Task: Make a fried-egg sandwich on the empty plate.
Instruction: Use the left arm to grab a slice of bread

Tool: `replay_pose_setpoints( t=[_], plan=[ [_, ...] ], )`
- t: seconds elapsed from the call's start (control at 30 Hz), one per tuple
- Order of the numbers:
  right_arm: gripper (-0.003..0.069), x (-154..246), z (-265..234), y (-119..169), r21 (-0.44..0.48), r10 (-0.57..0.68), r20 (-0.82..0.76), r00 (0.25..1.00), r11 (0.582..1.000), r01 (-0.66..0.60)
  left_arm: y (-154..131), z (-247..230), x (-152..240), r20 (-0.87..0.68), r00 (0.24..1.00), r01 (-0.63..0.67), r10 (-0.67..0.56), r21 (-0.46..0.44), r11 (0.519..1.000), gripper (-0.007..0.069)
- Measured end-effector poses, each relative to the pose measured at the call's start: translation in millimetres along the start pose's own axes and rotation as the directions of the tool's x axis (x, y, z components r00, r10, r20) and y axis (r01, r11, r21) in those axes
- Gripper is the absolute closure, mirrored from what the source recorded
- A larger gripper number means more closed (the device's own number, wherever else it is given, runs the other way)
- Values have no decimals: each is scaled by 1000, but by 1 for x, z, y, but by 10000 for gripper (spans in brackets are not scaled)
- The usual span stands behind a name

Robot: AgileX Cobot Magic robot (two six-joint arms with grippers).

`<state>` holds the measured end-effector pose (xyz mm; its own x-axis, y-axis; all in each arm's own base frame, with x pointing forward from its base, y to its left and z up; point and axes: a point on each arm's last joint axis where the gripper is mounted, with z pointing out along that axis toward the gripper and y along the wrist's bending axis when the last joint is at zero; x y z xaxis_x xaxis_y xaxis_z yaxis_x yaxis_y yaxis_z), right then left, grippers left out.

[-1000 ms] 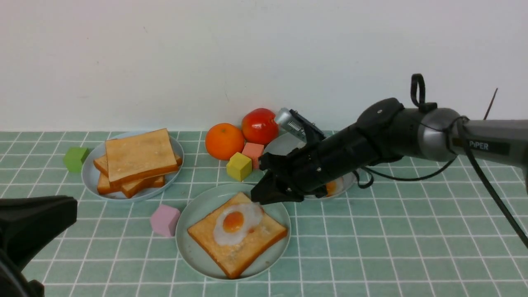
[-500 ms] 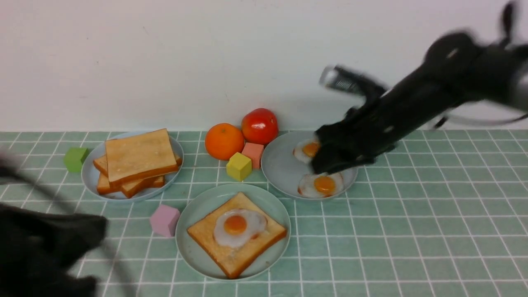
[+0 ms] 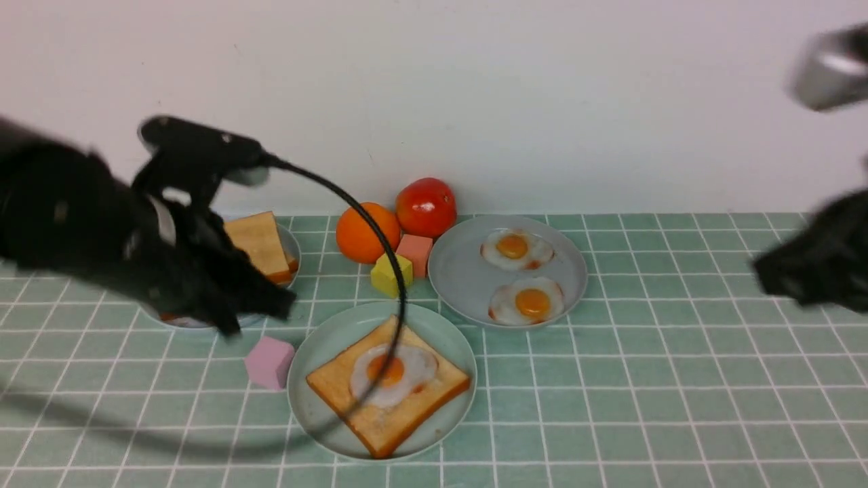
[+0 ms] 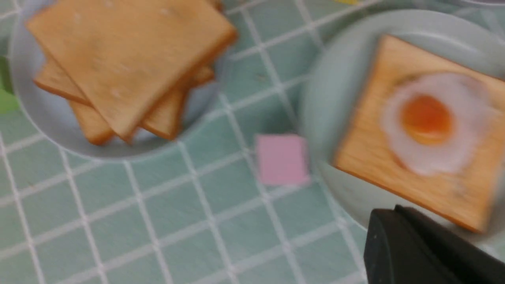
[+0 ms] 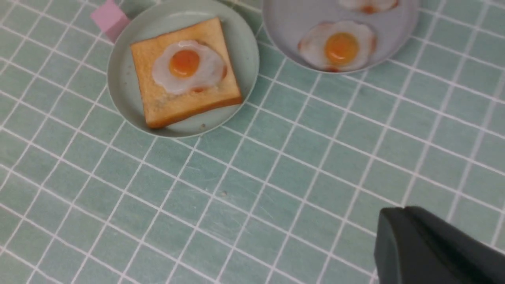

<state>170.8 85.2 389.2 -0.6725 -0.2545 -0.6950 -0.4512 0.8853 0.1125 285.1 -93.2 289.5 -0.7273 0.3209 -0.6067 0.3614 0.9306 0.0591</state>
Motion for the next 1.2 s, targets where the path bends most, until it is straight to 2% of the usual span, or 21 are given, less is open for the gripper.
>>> replay_pose_setpoints(
  t=[0.07, 0.17, 0.27, 0.3, 0.43, 0.47, 0.53, 0.57, 0.63, 0.7, 0.8, 0.93, 1.1, 1.17, 1.2],
  plan=[
    [652, 11, -10, 1, 2, 0, 21, 1000, 1000, 0, 22, 18, -8, -21, 1000, -8, 8, -6, 1000, 638],
    [650, 27, -19, 2, 1, -3, 40, 999, 1000, 3, 46, 48, -20, -45, 993, -109, 108, -19, 994, 634],
    [648, 35, -21, 2, -1, -2, 38, 999, 1000, 2, 61, 72, -26, -80, 970, -231, 229, -16, 973, 592],
    [648, 36, -21, 2, -1, -2, 37, 999, 1000, 2, 62, 75, -26, -84, 968, -237, 235, -15, 971, 587],
    [646, 43, -15, 1, -7, 6, 10, 1000, 1000, -6, 68, 106, -35, -101, 923, -371, 370, 9, 928, 418],
    [646, 43, -15, 1, -9, 7, 9, 1000, 1000, -7, 68, 106, -36, -99, 922, -376, 375, 9, 927, 418],
    [645, 44, -14, 2, -19, 15, 7, 1000, 1000, -15, 69, 122, -37, -85, 899, -430, 429, 7, 903, 320],
    [645, 44, -14, 2, -20, 16, 7, 1000, 1000, -15, 70, 123, -37, -84, 895, -438, 437, 7, 899, 314],
    [645, 44, -14, 3, -22, 18, 8, 1000, 1000, -18, 70, 136, -33, -99, 867, -489, 489, 22, 872, 253],
    [645, 44, -14, 3, -29, 22, 10, 1000, 999, -22, 70, 144, -29, -111, 845, -523, 524, 36, 851, 237],
    [641, 43, -14, 5, -44, 32, 12, 999, 999, -32, 71, 153, -26, -113, 826, -551, 552, 40, 834, 230],
    [637, 43, -14, 6, -64, 47, 14, 999, 997, -46, 72, 157, -28, -93, 832, -548, 547, 15, 836, 244],
    [637, 43, -14, 8, -81, 59, 13, 998, 995, -58, 72, 158, -29, -81, 838, -542, 540, -1, 841, 320],
    [634, 43, -14, 8, -85, 62, 13, 998, 995, -60, 73, 158, -30, -78, 837, -544, 542, -7, 839, 391],
    [634, 43, -14, 8, -85, 62, 13, 998, 995, -60, 73, 158, -30, -77, 837, -544, 542, -8, 839, 391]
  ],
)
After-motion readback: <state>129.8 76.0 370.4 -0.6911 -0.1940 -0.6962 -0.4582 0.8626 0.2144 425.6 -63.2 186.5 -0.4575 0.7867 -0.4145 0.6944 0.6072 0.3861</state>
